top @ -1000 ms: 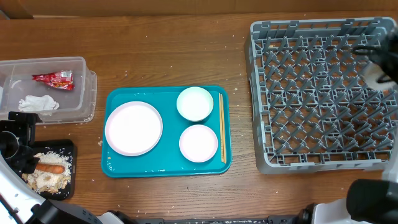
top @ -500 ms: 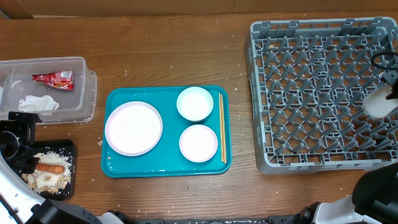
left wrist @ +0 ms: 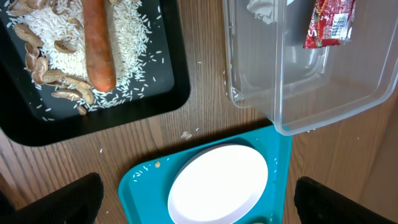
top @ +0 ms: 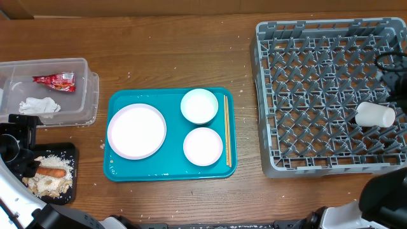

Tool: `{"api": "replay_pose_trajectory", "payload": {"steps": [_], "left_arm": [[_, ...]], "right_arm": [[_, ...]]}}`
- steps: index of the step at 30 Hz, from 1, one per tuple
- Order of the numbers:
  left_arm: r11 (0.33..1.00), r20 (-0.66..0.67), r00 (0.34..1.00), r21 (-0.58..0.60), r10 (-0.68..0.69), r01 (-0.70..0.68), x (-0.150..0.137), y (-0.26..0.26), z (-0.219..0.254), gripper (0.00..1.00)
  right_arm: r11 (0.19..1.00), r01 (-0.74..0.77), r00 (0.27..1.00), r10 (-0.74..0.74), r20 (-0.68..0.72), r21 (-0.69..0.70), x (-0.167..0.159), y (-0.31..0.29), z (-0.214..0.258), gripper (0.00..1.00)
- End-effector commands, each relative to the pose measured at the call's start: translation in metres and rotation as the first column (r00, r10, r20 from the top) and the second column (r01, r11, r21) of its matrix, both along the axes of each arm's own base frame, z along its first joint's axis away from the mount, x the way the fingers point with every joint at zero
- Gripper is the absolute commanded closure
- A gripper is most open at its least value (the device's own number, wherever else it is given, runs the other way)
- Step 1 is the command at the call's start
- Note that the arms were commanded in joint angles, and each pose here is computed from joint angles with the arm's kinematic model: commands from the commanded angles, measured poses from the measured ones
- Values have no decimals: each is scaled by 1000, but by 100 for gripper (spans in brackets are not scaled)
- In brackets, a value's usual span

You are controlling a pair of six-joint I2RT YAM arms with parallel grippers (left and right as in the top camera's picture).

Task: Sort waste into correct bins and load items into the dishwasher
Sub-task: 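Carry the cup right and set it in the dish rack, then move the right gripper back to the white bowl on the teal tray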

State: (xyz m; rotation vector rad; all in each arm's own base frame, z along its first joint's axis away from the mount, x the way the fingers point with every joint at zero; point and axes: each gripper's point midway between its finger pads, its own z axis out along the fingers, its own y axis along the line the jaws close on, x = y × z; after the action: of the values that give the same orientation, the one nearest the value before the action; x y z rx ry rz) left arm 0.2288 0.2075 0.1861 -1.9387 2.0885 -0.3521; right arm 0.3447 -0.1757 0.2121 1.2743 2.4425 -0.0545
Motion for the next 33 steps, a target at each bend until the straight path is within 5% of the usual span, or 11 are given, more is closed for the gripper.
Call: {"api": "replay_pose_trajectory", "payload": {"steps": [1, 8, 15, 26, 33], "left_arm": [[1000, 4, 1000, 3, -11, 11, 2, 1, 1, 0], [1000, 4, 1000, 3, -11, 11, 2, 1, 1, 0], [1000, 5, 1000, 3, -11, 11, 2, 1, 1, 0], [1000, 5, 1000, 3, -11, 11, 2, 1, 1, 0], [1000, 4, 1000, 3, -11, 11, 2, 1, 1, 0]], "right_arm": [[980, -194, 971, 186, 150, 45, 14, 63, 40, 20], [822, -564, 815, 539, 210, 79, 35, 204, 46, 23], [532, -843, 534, 815, 225, 77, 30, 373, 18, 32], [247, -969, 248, 965, 90, 27, 8, 514, -92, 31], [229, -973, 228, 973, -44, 6, 1, 524, -150, 31]]}}
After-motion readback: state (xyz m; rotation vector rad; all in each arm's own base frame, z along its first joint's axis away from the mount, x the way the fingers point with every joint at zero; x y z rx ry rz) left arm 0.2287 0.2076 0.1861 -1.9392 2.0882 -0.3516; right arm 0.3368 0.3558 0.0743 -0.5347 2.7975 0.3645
